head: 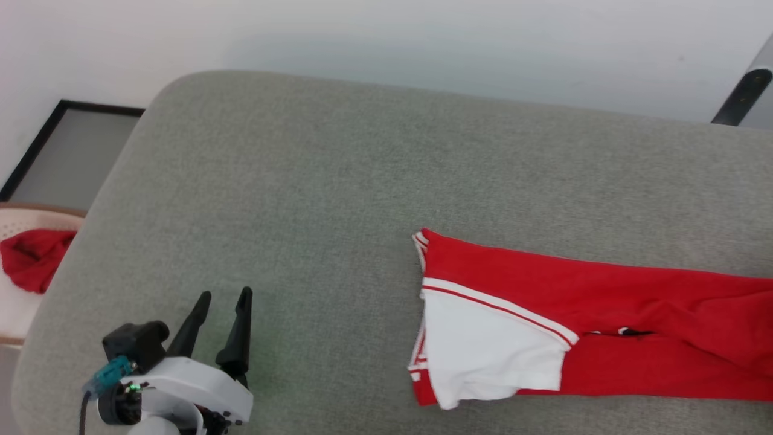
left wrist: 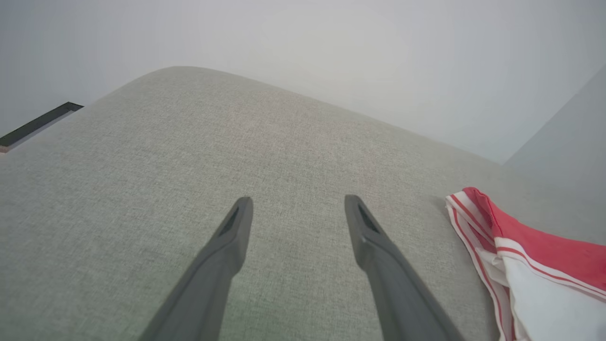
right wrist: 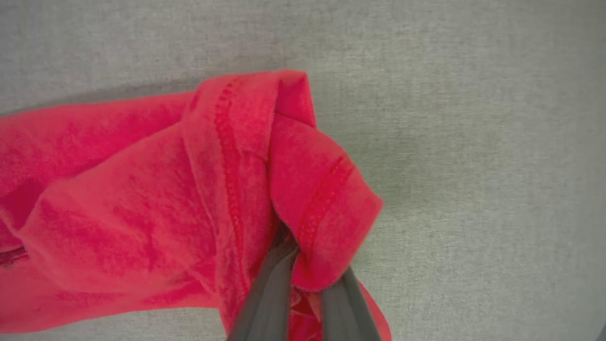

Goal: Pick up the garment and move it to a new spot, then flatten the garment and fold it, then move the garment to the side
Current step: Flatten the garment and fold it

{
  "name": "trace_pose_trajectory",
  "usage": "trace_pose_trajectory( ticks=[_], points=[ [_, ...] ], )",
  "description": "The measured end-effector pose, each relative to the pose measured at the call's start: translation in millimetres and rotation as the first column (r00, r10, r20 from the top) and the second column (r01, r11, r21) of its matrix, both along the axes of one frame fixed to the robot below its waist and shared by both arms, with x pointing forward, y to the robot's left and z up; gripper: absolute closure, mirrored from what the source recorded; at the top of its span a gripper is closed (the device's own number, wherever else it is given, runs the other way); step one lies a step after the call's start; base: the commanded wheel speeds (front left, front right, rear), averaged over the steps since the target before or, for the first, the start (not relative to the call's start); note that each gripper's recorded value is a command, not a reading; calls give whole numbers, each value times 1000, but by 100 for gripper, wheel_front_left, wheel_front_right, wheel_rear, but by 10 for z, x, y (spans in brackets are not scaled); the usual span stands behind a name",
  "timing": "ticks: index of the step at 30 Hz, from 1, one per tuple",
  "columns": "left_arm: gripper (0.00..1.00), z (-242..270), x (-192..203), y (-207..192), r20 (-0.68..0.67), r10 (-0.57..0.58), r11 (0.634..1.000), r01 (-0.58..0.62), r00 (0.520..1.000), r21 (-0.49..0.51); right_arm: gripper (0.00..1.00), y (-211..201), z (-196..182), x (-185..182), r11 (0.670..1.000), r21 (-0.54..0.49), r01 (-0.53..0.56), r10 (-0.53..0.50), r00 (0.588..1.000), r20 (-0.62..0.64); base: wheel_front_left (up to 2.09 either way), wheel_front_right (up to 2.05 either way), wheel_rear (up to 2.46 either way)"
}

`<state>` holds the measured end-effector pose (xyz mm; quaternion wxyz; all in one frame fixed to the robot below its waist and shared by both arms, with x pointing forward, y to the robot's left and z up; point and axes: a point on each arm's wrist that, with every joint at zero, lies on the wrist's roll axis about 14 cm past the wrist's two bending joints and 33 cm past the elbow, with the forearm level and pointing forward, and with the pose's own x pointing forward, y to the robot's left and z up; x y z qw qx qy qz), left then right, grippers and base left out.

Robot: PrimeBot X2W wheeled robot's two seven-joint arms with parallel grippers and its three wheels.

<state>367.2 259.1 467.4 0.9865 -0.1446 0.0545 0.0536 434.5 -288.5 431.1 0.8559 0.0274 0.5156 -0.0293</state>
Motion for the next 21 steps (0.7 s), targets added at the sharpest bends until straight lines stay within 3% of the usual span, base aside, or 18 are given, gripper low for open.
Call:
trace_pose_trajectory(
  ticks=[5, 8, 15, 21],
  points=[
    [0, -7, -16, -56, 2, -18, 1000, 18, 1000, -6, 100, -243, 206, -59, 998, -44, 40, -39, 999, 27, 0, 0, 0],
    [0, 13, -15, -82, 10, -28, 1000, 28, 1000, -9, 100, -229, 323, -91, 999, -15, 43, -43, 998, 48, 0, 0, 0],
    [0, 37, -40, -173, 19, -49, 998, 50, 999, -32, 100, 419, 668, -125, 976, 201, -87, 58, 988, 144, 0, 0, 0],
    [0, 78, -64, -275, 34, -67, 996, 69, 997, -50, 100, 987, 1022, -221, 920, 309, -242, 166, 953, 252, 0, 0, 0]
  ],
)
